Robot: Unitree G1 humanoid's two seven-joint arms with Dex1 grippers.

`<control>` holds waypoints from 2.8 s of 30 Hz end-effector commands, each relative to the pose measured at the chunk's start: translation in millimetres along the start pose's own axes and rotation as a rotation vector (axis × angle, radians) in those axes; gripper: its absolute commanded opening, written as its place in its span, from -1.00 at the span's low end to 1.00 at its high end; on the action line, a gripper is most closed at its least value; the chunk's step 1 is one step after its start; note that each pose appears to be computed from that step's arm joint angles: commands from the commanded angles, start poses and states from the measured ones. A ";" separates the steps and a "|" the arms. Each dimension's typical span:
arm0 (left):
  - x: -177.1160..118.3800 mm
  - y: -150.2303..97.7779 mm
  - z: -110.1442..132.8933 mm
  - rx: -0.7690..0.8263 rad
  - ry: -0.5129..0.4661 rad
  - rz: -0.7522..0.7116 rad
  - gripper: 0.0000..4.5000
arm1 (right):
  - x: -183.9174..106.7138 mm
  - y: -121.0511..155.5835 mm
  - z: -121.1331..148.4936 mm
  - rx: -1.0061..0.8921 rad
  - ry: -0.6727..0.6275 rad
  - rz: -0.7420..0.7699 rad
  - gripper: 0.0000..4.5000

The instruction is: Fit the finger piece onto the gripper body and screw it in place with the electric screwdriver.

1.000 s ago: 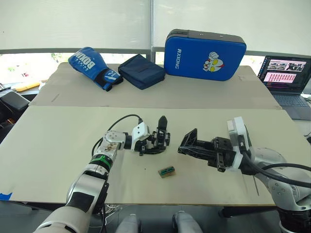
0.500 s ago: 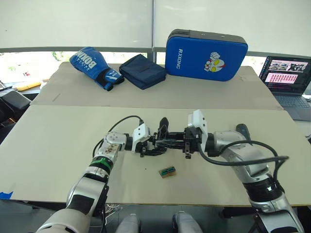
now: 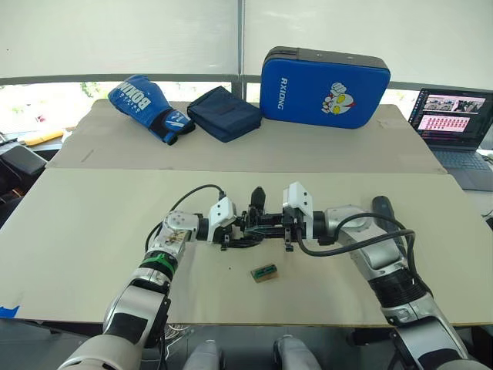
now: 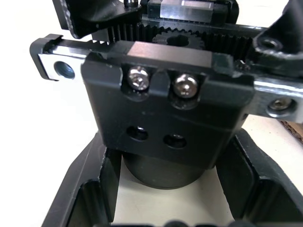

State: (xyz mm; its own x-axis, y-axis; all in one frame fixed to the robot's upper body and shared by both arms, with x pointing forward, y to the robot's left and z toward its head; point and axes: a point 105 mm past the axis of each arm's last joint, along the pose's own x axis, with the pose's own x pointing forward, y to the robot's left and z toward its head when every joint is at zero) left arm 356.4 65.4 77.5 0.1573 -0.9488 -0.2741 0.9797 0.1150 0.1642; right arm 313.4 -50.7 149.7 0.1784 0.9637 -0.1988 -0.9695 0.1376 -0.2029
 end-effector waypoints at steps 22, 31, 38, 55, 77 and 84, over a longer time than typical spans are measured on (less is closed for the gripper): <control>-1.3 -8.0 -11.9 -0.014 0.046 -0.028 0.02 | 1.4 -5.4 -27.2 0.137 0.132 -0.032 -0.84; -2.1 -8.0 -13.2 -0.024 0.049 -0.024 0.02 | 5.7 -9.0 -6.9 0.047 0.039 -0.044 -0.84; -3.0 -5.0 -13.7 -0.025 0.054 -0.006 0.02 | 5.1 -12.3 21.2 -0.050 -0.094 -0.055 -0.07; -2.0 -1.9 -14.0 -0.049 0.041 0.022 0.02 | -6.0 -0.1 49.8 -0.083 -0.268 0.006 0.99; -102.6 -5.9 -1.7 -0.075 -0.060 0.112 0.99 | -126.6 33.1 68.6 -0.112 -0.245 -0.318 1.00; -149.0 -24.4 23.2 -0.015 -0.119 0.143 0.99 | -223.2 78.9 6.1 0.021 0.002 -0.752 1.00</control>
State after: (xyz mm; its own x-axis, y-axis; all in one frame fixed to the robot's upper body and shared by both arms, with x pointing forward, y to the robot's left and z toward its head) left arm 310.0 196.9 116.7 0.2882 -0.9402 -0.1813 0.9544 0.2668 0.1337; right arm 207.2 -234.4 170.7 0.7284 0.6836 -0.0462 -0.6799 0.7128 -0.1721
